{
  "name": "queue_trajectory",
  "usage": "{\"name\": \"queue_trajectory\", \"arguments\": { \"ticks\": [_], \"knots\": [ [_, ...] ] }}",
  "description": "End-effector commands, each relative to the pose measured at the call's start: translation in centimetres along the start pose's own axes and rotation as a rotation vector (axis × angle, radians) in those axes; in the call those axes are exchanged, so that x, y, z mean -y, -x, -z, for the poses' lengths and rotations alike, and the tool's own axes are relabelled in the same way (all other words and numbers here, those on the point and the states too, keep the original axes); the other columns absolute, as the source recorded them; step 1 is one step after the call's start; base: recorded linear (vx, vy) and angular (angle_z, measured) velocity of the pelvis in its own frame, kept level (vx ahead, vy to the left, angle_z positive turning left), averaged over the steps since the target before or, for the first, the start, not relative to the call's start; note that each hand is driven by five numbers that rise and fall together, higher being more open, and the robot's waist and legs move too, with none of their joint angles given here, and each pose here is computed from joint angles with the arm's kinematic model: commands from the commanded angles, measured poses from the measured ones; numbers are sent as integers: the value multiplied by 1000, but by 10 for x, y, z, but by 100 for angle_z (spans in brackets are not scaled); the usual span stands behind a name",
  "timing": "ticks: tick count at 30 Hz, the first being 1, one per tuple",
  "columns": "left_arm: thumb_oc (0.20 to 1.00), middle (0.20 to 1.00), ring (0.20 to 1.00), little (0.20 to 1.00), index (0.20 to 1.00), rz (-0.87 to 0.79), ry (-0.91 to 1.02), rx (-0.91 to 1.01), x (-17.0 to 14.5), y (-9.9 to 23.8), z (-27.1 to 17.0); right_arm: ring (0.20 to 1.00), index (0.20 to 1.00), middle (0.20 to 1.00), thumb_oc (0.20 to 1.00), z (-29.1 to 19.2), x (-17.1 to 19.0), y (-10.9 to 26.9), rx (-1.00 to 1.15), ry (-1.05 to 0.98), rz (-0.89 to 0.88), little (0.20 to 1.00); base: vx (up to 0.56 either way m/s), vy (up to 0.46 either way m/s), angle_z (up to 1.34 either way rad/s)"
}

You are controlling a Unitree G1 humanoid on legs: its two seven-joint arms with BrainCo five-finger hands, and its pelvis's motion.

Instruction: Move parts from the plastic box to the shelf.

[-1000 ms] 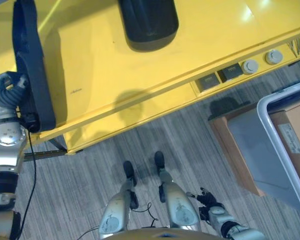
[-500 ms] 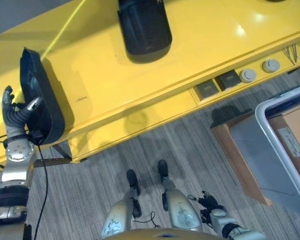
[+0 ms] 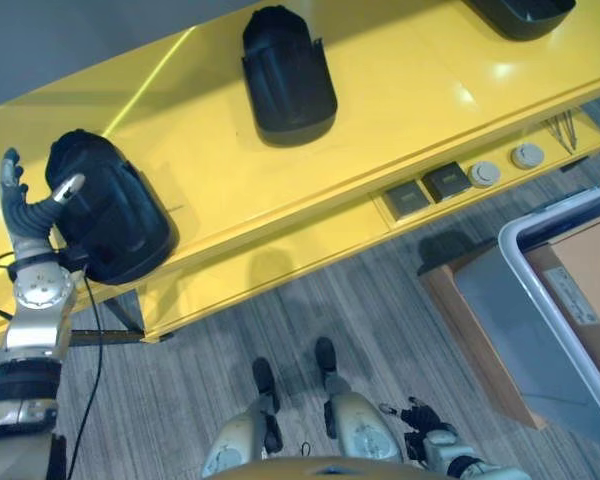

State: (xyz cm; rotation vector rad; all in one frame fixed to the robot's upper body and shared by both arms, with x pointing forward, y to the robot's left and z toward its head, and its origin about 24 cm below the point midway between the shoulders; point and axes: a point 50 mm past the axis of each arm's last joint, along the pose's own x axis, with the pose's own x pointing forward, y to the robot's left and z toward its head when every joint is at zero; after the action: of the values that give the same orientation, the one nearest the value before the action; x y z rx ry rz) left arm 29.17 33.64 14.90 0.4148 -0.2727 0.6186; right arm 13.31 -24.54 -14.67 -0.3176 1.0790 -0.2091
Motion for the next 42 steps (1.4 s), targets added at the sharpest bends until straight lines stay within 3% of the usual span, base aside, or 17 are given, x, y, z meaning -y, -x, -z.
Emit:
{"name": "queue_trajectory", "arguments": {
  "ticks": [1, 7, 10, 13, 16, 18, 19, 20, 25, 30, 42],
  "knots": [
    [1000, 1000, 1000, 1000, 1000, -25, -121, 122, -6, -24, -26, 1000, 1000, 1000, 1000, 20, 0, 4, -50, 30, -10, 1000, -18, 16, -5],
    [1000, 1000, 1000, 1000, 1000, -21, -136, 215, 3, -26, -46, 1000, 1000, 1000, 1000, 24, 0, 4, -60, 24, -6, 1000, 9, 1, 0],
    [1000, 1000, 1000, 1000, 1000, 48, -31, 422, 21, -5, -83, 1000, 1000, 1000, 1000, 28, -3, 5, -74, 13, -13, 1000, 76, 12, 4],
    [1000, 1000, 1000, 1000, 1000, 58, -3, 445, 20, 2, -86, 1000, 1000, 1000, 1000, 29, -4, 6, -79, 15, -17, 1000, 35, 4, 2],
    [1000, 1000, 1000, 1000, 1000, 169, 299, 536, 32, 53, -102, 1000, 1000, 1000, 1000, 38, -12, 9, -110, 23, -38, 1000, 99, 1, 3],
    [1000, 1000, 1000, 1000, 1000, 178, 343, 518, 32, 61, -99, 1000, 1000, 1000, 1000, 40, -13, 9, -118, 29, -40, 1000, 28, -2, 6],
    [395, 395, 395, 395, 395, 224, 409, 516, 37, 72, -102, 1000, 1000, 1000, 1000, 41, -12, 9, -123, 37, -38, 1000, 12, 8, 15],
    [200, 200, 200, 200, 200, 291, 456, 500, 39, 85, -100, 1000, 1000, 1000, 1000, 40, -12, 9, -126, 40, -36, 1000, 14, 8, 22],
    [200, 200, 200, 200, 200, 411, 536, 338, 51, 110, -77, 1000, 1000, 1000, 1000, 40, -17, 10, -127, 53, -50, 1000, 7, 4, 21],
    [200, 200, 200, 200, 200, 661, 553, 145, 72, 144, -54, 1000, 1000, 1000, 1000, 41, -23, 10, -142, 82, -67, 1000, 8, -12, 24],
    [200, 200, 200, 200, 200, 760, 425, 67, 81, 152, -36, 1000, 1000, 1000, 1000, 27, -30, 8, -92, 130, -76, 1000, -5, -2, 5]
  ]
}}
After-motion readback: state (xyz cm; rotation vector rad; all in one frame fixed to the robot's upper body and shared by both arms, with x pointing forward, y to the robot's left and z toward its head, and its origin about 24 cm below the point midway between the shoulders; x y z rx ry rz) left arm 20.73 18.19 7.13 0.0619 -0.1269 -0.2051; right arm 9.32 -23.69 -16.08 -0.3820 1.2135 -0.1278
